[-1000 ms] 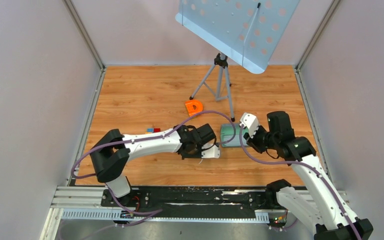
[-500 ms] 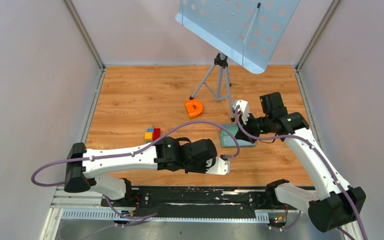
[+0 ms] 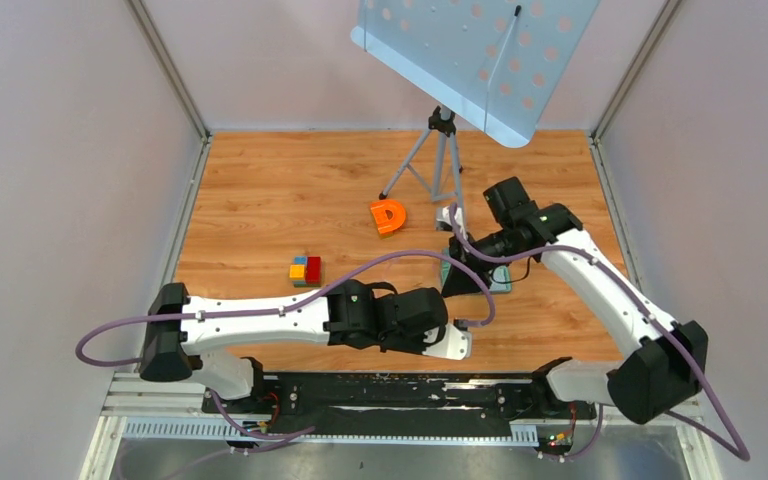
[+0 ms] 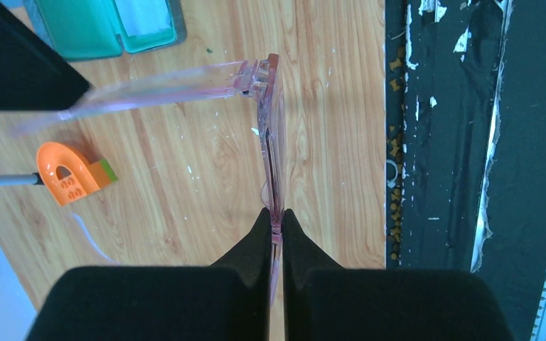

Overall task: Organize the sunglasses
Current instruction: Fold the sunglasses at the center of the board.

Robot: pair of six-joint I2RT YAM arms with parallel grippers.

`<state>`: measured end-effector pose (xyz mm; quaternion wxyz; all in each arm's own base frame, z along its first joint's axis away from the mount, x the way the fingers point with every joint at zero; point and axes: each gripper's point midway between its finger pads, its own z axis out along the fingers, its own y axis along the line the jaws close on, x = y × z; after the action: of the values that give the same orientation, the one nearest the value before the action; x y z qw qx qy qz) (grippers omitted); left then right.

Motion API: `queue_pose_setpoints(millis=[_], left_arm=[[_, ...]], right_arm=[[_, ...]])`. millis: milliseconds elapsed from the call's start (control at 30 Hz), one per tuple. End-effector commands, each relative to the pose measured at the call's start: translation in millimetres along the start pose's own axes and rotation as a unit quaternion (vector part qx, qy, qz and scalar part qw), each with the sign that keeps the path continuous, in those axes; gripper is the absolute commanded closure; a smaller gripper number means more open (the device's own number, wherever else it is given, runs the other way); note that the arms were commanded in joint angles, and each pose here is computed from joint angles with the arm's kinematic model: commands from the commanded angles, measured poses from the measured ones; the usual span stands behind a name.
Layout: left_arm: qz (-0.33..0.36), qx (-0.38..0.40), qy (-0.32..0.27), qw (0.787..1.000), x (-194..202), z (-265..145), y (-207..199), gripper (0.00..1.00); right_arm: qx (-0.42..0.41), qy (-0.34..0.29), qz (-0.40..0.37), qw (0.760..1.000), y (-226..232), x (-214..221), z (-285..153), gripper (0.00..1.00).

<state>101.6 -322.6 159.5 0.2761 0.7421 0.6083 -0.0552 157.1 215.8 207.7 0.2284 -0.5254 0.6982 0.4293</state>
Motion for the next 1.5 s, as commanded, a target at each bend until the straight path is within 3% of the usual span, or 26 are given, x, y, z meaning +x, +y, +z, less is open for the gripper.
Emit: queue_pose_setpoints(millis=[0,300,567,800,1100,1333,1467], left_arm=[[0.006,-0.021,-0.036,0.999,-26.7,-7.7,10.3,1.0],[0.005,-0.03,-0.05,0.998,-33.5,-6.7,10.2,1.0],[0.019,-0.052,-0.071,0.996,-42.3,-13.1,19.9,1.0],[0.017,-0.058,-0.081,0.995,-42.6,-10.8,20.1,1.0],[0.011,-0.023,-0.071,0.997,-15.0,-10.1,-5.0,1.0],[0.015,-0.005,-0.057,0.998,0.9,-8.2,-17.7,1.0],[0.032,-0.012,-0.033,0.999,8.6,-7.0,-20.3,1.0]], right_arm=[[-0.058,0.013,0.001,0.998,15.5,1.0,15.7,1.0],[-0.077,-0.002,-0.006,0.997,25.6,-14.1,15.8,0.99],[-0.129,0.038,-0.009,0.991,52.4,3.1,37.8,0.98],[-0.148,0.033,0.001,0.988,61.7,4.0,37.5,0.97],[-0.016,0.028,-0.068,0.997,23.0,-36.3,-21.2,0.97],[-0.016,0.006,-0.061,0.998,2.7,-64.1,-13.8,0.95],[0.037,-0.011,-0.058,0.998,-32.0,-93.6,-10.4,0.96]])
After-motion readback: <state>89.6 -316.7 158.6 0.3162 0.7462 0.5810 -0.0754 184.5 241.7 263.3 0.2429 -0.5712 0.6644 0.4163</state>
